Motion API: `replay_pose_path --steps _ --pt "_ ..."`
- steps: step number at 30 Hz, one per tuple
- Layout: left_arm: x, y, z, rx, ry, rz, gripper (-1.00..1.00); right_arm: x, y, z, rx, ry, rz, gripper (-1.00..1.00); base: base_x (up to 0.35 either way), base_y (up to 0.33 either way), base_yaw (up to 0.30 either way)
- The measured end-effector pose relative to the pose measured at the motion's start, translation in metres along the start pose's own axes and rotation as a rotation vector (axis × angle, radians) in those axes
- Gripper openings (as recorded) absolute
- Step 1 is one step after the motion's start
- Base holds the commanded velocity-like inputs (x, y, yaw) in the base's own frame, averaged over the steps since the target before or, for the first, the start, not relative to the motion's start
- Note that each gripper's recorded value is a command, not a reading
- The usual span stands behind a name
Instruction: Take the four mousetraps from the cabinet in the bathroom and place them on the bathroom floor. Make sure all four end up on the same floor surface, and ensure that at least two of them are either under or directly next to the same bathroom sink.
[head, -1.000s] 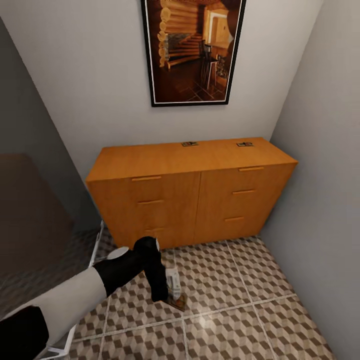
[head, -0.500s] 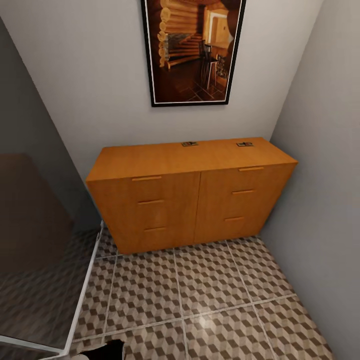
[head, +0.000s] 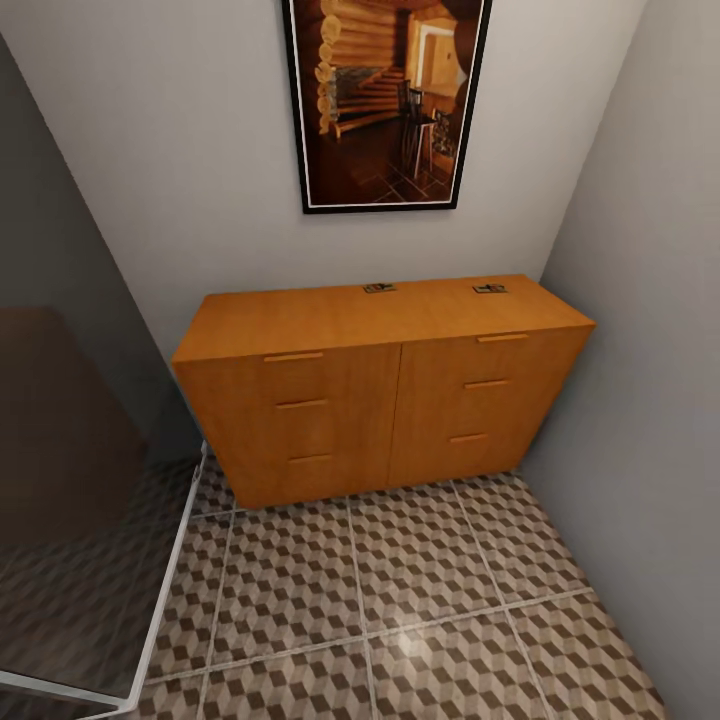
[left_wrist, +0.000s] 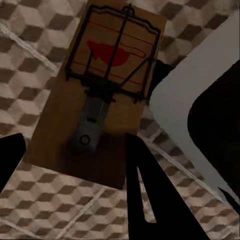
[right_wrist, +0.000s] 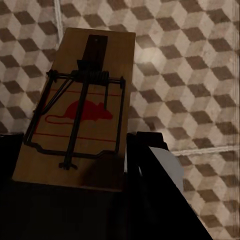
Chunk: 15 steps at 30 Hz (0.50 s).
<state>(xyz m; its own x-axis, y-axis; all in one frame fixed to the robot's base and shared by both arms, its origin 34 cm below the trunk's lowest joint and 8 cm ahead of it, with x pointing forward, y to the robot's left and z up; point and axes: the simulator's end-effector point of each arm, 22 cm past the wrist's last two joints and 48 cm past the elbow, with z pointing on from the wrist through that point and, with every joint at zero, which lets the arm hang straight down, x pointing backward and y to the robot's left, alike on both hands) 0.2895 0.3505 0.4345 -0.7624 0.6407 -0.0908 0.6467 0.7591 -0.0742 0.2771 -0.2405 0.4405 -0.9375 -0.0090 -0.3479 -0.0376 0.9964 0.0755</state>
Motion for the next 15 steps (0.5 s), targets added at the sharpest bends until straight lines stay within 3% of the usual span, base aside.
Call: replay_pose_path --steps 2,4,6,8,12,15 --pt "0.003 0.016 -0.004 -0.066 -0.049 -0.182 -1.0 -0.001 -0.013 -0.001 0.017 -0.005 -0.008 -1.0 0.0 0.0 0.0" --pt "0.002 0.021 -0.005 -0.089 -0.074 -0.256 -1.0 -0.005 -0.017 -0.001 0.022 -0.021 -0.013 -1.0 0.0 0.0 0.0" --pt "-0.009 0.026 -0.006 -0.117 -0.134 -0.336 -1.0 -0.012 -0.02 -0.002 0.031 -0.054 -0.017 -1.0 0.0 0.0 0.0" --pt "-0.028 0.025 -0.005 -0.136 -0.209 -0.406 -1.0 -0.019 -0.026 -0.003 0.051 -0.085 -0.019 -1.0 0.0 0.0 0.0" --pt "-0.053 0.023 -0.004 -0.184 -0.285 -0.516 -1.0 -0.032 -0.038 -0.004 0.108 -0.136 -0.019 -1.0 0.0 0.0 0.0" --pt "-0.07 0.017 -0.001 -0.232 -0.315 -0.561 -1.0 -0.054 -0.044 -0.004 0.139 -0.193 -0.018 -1.0 0.0 0.0 0.0"
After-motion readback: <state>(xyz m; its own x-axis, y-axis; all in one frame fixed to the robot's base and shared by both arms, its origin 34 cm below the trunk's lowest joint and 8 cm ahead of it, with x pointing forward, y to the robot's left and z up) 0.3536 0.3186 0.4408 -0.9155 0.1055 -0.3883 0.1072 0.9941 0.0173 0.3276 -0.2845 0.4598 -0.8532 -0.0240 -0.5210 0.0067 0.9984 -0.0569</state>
